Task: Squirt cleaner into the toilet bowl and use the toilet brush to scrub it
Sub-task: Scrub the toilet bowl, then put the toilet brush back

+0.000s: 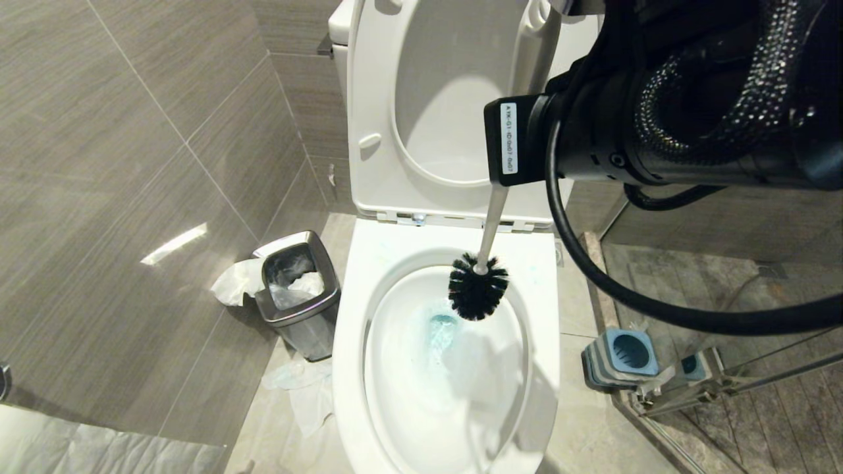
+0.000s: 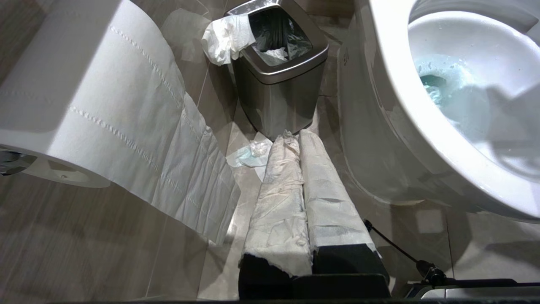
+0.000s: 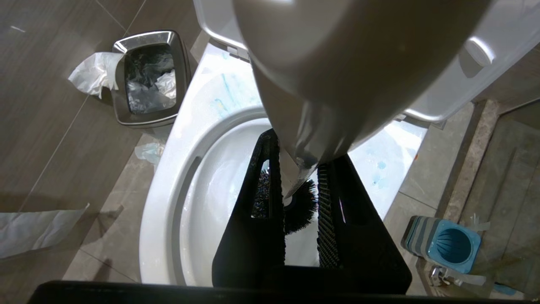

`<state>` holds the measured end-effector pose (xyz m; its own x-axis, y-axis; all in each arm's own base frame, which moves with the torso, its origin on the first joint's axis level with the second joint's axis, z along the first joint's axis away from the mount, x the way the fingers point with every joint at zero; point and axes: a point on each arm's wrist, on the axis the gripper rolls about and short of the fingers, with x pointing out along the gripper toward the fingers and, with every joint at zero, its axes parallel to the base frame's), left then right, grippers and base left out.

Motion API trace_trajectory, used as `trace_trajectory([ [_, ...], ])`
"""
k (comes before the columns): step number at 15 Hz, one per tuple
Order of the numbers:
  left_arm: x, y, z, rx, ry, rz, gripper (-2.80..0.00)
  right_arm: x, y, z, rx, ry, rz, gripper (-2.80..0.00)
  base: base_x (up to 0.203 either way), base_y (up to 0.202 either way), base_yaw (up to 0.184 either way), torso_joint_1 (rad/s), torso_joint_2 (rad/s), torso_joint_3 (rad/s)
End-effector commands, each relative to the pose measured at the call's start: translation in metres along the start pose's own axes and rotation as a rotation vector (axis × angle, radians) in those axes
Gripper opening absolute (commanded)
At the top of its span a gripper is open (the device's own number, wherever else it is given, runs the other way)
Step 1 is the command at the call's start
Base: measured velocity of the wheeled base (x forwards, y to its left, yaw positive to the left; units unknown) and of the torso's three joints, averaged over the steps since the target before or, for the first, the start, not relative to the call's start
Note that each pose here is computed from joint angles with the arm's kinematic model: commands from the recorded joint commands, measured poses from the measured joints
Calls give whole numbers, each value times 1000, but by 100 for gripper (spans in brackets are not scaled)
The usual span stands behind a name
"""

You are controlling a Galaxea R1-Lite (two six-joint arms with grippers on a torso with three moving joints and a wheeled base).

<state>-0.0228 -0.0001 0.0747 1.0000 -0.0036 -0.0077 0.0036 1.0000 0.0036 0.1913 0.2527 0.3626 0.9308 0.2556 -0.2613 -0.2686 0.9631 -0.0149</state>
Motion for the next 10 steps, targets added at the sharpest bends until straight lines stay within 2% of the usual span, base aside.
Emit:
trace_trajectory([
  [1,0,0,-1,-1,3,-1,-280,1,1,-1,-2,4,-5,-280,0,0,0,0,0,0],
  [3,0,0,-1,-1,3,0,-280,1,0,-1,-3,3,-8,-280,0,0,0,0,0,0],
  [5,0,0,-1,-1,3,0,-280,0,-2,0,-4,-5,-54,-280,0,0,0,0,0,0],
  [10,0,0,-1,-1,3,-1,-280,-2,-22,5,11,-9,-111,-280,0,0,0,0,0,0],
])
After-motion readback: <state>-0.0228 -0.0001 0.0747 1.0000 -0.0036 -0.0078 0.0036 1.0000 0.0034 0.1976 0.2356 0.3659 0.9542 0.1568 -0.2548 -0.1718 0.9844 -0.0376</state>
